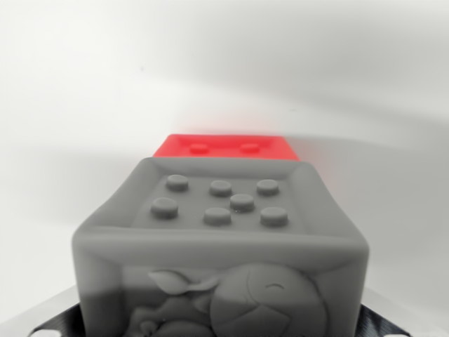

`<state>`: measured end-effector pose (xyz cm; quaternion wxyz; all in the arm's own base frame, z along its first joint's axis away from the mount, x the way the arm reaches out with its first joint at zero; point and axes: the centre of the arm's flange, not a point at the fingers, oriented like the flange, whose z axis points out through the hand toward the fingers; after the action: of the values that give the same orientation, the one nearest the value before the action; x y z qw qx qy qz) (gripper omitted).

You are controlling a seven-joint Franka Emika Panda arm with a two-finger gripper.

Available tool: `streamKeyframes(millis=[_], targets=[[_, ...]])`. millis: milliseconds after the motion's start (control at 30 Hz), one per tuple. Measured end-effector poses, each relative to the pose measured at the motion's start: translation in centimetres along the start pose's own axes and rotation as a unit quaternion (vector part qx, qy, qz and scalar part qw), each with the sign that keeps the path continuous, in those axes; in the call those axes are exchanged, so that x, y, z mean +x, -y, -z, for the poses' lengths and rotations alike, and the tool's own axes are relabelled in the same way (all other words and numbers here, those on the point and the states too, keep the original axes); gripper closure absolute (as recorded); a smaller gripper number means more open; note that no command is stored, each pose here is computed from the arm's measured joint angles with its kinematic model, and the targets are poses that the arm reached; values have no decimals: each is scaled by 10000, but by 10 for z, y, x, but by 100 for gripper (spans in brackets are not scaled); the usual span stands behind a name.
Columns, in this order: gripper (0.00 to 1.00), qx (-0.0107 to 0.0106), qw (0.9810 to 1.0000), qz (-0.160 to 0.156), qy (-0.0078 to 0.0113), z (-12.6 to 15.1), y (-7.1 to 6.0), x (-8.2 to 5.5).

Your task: Destack cube

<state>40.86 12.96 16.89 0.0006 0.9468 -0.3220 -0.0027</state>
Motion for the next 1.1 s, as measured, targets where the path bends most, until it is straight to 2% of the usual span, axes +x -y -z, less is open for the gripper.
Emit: streamKeyframes(millis=[167, 533, 767, 1100], targets=[[100, 0, 10000, 1, -2, 1, 0, 0], [100, 10, 10000, -1, -18, 12, 1, 1], [100, 7, 10000, -3, -17, 22, 1, 1], [100, 15, 10000, -9, -23, 43, 1, 1]])
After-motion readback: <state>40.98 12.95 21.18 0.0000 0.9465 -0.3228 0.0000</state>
